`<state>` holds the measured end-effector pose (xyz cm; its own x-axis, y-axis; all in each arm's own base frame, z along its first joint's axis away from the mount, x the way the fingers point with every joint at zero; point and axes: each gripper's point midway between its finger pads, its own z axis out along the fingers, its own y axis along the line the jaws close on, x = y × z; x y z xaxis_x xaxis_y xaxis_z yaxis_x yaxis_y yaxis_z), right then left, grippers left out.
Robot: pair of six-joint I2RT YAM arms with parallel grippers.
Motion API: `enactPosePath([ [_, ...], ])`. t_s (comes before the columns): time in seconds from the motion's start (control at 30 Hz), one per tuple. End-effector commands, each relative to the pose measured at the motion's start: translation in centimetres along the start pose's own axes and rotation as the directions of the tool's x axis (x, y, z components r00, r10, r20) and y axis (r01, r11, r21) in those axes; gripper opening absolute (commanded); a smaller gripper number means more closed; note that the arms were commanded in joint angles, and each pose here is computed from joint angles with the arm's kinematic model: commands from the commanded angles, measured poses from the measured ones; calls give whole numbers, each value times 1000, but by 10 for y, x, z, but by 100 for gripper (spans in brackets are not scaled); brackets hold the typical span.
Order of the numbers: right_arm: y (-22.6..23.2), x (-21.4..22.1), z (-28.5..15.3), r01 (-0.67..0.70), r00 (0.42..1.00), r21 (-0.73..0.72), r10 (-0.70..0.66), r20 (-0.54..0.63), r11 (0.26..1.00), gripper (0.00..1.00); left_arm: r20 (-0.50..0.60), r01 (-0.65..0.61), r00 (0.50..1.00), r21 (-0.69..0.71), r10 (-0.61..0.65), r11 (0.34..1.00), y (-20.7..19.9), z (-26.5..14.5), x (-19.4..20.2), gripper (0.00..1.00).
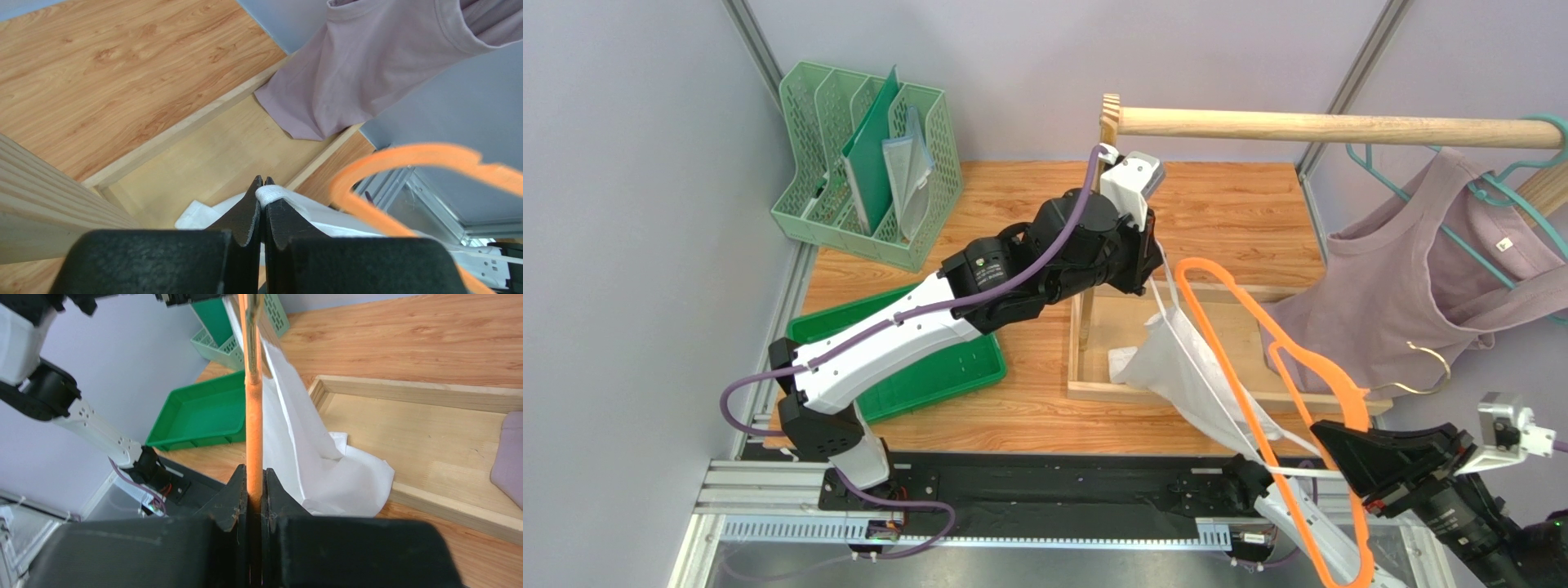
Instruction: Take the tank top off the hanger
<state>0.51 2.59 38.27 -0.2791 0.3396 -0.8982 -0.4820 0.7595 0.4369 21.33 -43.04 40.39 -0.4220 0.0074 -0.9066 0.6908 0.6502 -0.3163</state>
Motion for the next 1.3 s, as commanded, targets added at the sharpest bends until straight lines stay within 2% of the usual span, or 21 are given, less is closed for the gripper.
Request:
enactPosePath([
  [0.0,-40,40,-29,-82,990,193,101,-94,978,0,39,30,999,-9,-29,1000,3,-13,-11,0],
  [0.17,-48,39,-10,-235,970,227,241,0,945,0,14,34,999,7,-34,999,2,-8,1,0],
  [0.23,-43,28,0,-342,939,183,331,90,922,0,17,38,999,25,-38,999,-1,-6,3,0],
  [0.27,-50,31,13,-359,933,209,344,108,910,0,6,38,999,34,-38,999,-1,-5,8,0],
  [0.3,-46,19,19,-415,905,163,388,172,895,0,11,43,999,41,-43,998,-3,-3,8,0],
  [0.53,-56,-1,84,-464,864,175,400,307,868,0,-39,48,998,102,-44,994,-11,-2,26,0],
  [0.7,-68,-20,126,-462,843,212,353,406,861,0,-53,36,998,156,-28,987,-18,0,34,0],
  [0.93,-75,-35,177,-381,868,282,236,436,880,0,-64,11,998,149,-2,989,-19,10,34,0],
  [1.1,-67,-41,200,-325,897,290,196,396,900,0,-75,-38,996,190,54,981,-28,13,32,0],
  [1.27,-54,-42,211,-303,917,262,205,343,916,0,-40,-124,989,266,140,956,-37,12,28,1],
])
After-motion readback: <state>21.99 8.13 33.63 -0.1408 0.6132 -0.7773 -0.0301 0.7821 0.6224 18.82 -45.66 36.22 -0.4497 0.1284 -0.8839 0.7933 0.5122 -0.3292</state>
